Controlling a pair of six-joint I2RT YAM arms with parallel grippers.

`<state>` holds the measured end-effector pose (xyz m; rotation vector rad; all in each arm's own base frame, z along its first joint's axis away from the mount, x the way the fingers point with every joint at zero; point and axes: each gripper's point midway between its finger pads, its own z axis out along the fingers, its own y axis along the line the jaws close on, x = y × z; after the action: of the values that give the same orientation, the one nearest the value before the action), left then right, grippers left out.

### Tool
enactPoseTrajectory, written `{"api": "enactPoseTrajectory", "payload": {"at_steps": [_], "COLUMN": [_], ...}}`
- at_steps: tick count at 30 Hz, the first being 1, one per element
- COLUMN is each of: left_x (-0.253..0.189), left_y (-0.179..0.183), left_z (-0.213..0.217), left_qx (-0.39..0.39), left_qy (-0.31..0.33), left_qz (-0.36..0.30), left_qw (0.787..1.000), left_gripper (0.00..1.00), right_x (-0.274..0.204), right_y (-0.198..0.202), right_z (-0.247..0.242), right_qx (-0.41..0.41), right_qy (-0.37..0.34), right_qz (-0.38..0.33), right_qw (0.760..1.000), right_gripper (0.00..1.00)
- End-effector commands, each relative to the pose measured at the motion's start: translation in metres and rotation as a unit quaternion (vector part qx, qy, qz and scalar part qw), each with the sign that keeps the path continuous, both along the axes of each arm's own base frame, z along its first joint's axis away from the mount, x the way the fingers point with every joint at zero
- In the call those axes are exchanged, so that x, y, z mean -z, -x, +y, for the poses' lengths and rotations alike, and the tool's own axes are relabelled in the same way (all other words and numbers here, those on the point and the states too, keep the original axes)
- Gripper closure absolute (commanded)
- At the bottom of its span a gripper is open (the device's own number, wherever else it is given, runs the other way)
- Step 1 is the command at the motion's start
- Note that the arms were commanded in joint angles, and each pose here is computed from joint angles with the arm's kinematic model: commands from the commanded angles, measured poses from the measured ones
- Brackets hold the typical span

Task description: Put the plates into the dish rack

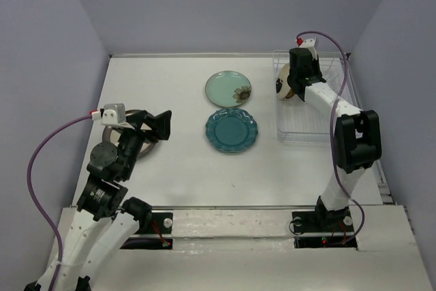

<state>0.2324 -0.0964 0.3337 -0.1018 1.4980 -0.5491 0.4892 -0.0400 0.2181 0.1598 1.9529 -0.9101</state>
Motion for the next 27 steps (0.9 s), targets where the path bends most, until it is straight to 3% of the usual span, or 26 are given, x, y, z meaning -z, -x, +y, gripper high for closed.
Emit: {"api": "enactPoseTrajectory", "payload": {"at_steps": [1, 5, 7, 8, 9, 10, 13, 17, 20, 22, 23, 27], "left_x": [-0.025, -0.023, -0.016, -0.01, -0.007, -0.002, 0.02, 0.059, 0.092, 0.129, 0.137, 0.206], "left_y": [0.003, -0.001, -0.004, -0.008, -0.009, -0.005, -0.01, -0.012, -0.017, -0.021, -0.023, -0.033], "left_z": [-0.001, -0.014, -0.029, -0.036, -0.041, -0.055, -0.077, -0.11, -0.118, -0.115, -0.116, -0.108], "left_qx": [0.004, 0.031, 0.063, 0.075, 0.086, 0.124, 0.171, 0.242, 0.24, 0.212, 0.203, 0.138], "left_qy": [0.018, 0.029, 0.034, 0.039, 0.039, 0.034, 0.026, 0.037, 0.072, 0.089, 0.112, 0.125], "left_qz": [-0.03, -0.029, -0.011, 0.005, 0.011, 0.019, 0.056, 0.146, 0.2, 0.246, 0.26, 0.335], "left_qw": [0.999, 0.999, 0.997, 0.996, 0.996, 0.992, 0.983, 0.959, 0.947, 0.941, 0.937, 0.924], "left_gripper": [0.01, 0.01, 0.01, 0.01, 0.01, 0.01, 0.01, 0.01, 0.03, 0.14, 0.26, 0.29], "right_x": [0.012, 0.019, 0.017, 0.01, 0.01, 0.004, -0.006, -0.021, -0.024, -0.023, -0.016, -0.023], "right_y": [-0.008, -0.01, -0.01, -0.009, -0.009, -0.008, -0.007, 0.013, 0.034, 0.043, 0.05, 0.076], "right_z": [0.0, 0.001, -0.001, -0.002, -0.002, 0.0, 0.007, 0.025, 0.055, 0.07, 0.079, 0.115], "right_qx": [0.007, 0.012, 0.019, 0.025, 0.026, 0.025, 0.014, -0.005, -0.045, -0.067, -0.081, -0.145], "right_qy": [-0.015, -0.025, -0.021, -0.021, -0.025, -0.035, -0.07, -0.174, -0.229, -0.261, -0.271, -0.318], "right_qz": [-0.014, -0.016, -0.018, -0.026, -0.027, -0.039, -0.044, -0.079, -0.093, -0.098, -0.095, -0.115], "right_qw": [1.0, 1.0, 0.999, 0.999, 0.999, 0.998, 0.996, 0.982, 0.968, 0.958, 0.954, 0.93], "right_gripper": [0.93, 0.9, 0.73, 0.55, 0.55, 0.38, 0.21, 0.18, 0.17, 0.16, 0.16, 0.16]}}
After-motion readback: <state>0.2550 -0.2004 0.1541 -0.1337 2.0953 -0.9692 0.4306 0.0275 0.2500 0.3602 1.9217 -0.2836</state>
